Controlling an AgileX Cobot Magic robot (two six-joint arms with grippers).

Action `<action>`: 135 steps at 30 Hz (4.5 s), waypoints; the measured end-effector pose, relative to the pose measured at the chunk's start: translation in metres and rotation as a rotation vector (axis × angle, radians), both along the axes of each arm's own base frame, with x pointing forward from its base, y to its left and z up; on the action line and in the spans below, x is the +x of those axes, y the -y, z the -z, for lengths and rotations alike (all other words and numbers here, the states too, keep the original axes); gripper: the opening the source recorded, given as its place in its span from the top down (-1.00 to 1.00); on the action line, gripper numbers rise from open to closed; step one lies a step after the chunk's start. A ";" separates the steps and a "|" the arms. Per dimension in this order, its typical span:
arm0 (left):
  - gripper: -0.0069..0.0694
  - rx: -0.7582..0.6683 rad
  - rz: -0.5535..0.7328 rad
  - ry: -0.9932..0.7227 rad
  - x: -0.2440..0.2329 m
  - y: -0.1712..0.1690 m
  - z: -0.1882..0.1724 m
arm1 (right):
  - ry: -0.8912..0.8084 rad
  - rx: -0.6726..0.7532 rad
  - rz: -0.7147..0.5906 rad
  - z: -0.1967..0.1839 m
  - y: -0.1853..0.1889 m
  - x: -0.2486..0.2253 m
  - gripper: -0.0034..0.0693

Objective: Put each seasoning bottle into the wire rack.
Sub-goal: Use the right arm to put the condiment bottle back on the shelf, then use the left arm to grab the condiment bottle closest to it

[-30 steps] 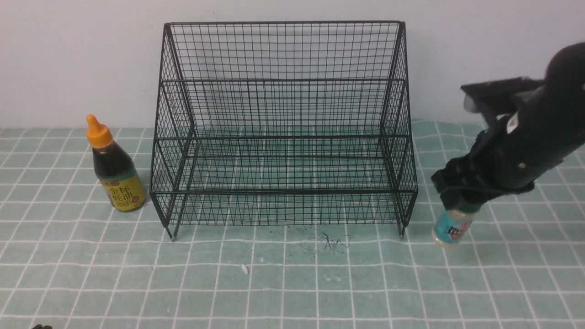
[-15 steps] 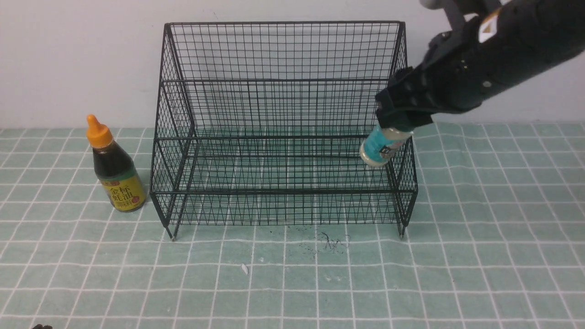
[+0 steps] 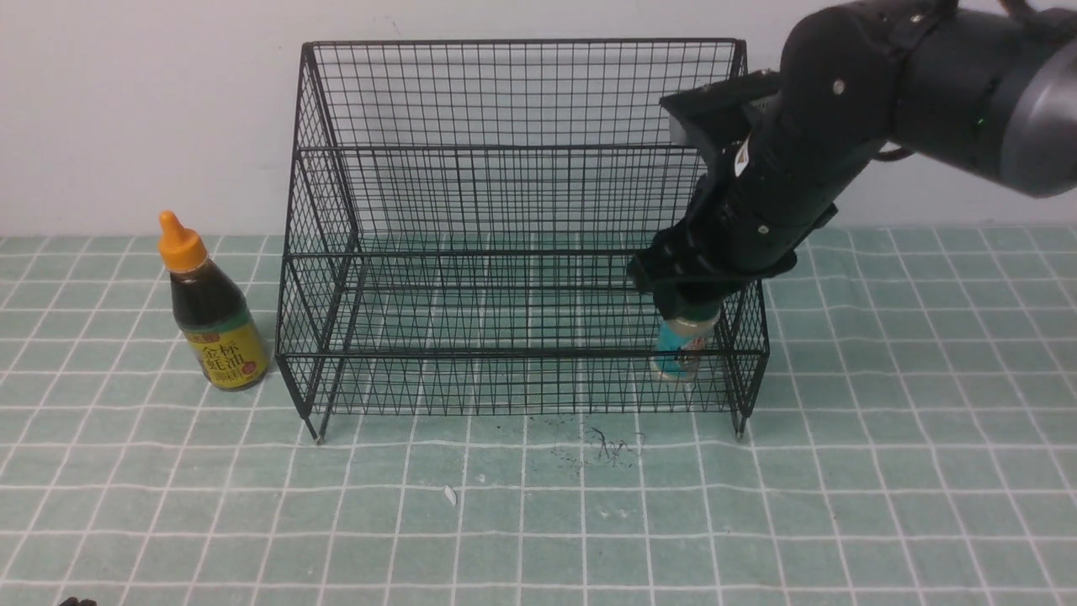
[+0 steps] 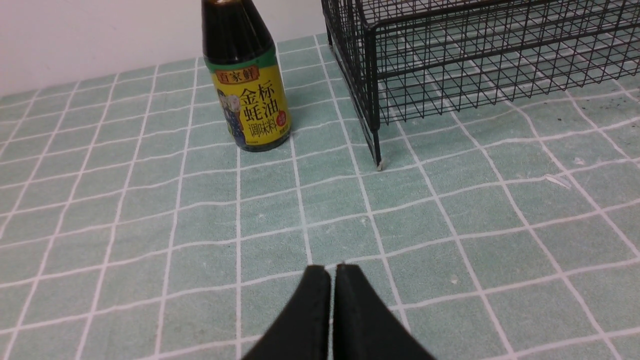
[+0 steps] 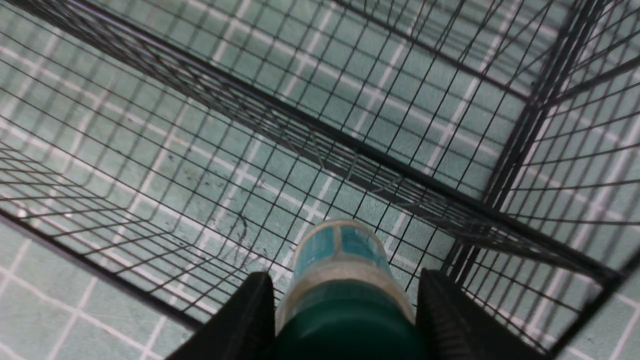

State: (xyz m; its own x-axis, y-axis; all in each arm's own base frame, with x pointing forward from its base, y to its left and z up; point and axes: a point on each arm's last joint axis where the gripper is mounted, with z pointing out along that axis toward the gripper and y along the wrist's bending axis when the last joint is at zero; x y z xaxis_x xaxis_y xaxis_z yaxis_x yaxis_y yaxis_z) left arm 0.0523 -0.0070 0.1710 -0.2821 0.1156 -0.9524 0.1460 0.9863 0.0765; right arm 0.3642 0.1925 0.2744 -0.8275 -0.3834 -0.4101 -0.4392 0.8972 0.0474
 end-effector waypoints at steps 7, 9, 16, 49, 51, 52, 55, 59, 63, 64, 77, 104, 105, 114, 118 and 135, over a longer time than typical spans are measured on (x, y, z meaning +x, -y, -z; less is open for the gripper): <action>0.84 0.000 0.000 0.000 0.000 0.000 0.000 | -0.036 -0.019 0.000 0.018 -0.003 0.006 -0.01; 0.84 0.000 0.000 0.000 0.000 0.000 0.000 | -0.035 -0.019 0.000 0.018 -0.003 0.006 -0.06; 0.84 0.000 0.000 0.000 0.000 0.000 0.000 | -0.040 -0.025 0.027 0.006 0.001 0.000 -0.55; 0.84 0.000 0.000 0.000 0.000 0.000 0.000 | 1.087 0.742 0.214 -0.078 0.194 -0.352 0.94; 0.84 0.000 0.000 0.000 0.000 0.000 0.000 | 1.082 0.765 0.223 -0.065 0.195 -0.355 0.94; 0.84 0.000 0.000 0.000 0.000 0.000 0.000 | 1.083 0.776 0.225 -0.062 0.196 -0.357 0.94; 0.84 0.000 0.000 0.000 0.000 0.000 0.000 | 1.056 0.803 0.230 -0.052 0.194 -0.356 0.94; 0.84 0.000 0.000 0.000 0.000 0.000 0.000 | 1.000 0.802 0.240 -0.043 0.191 -0.353 0.94; 0.84 0.000 0.000 0.000 0.000 0.000 0.000 | 1.003 0.798 0.238 -0.043 0.191 -0.353 0.94; 0.84 0.000 0.000 0.000 0.000 0.000 0.000 | 1.013 0.781 0.228 -0.043 0.192 -0.353 0.94; 0.84 0.000 0.000 0.000 0.000 0.000 0.000 | 1.080 0.609 0.092 -0.014 0.181 -0.339 0.94; 0.84 -0.001 0.000 -0.002 0.000 0.000 0.000 | 0.902 0.220 0.488 0.094 0.193 -0.310 0.94; 0.84 -0.001 0.000 -0.002 0.000 0.000 0.000 | 0.903 0.220 0.487 0.094 0.193 -0.310 0.94; 0.84 -0.001 0.000 -0.002 0.000 0.000 0.000 | 0.903 0.220 0.487 0.094 0.193 -0.310 0.94; 0.84 -0.001 0.000 -0.002 0.000 0.000 0.000 | 0.903 0.220 0.487 0.094 0.193 -0.310 0.94; 0.84 -0.001 0.000 -0.002 0.000 0.000 0.000 | 0.903 0.219 0.486 0.094 0.193 -0.310 0.94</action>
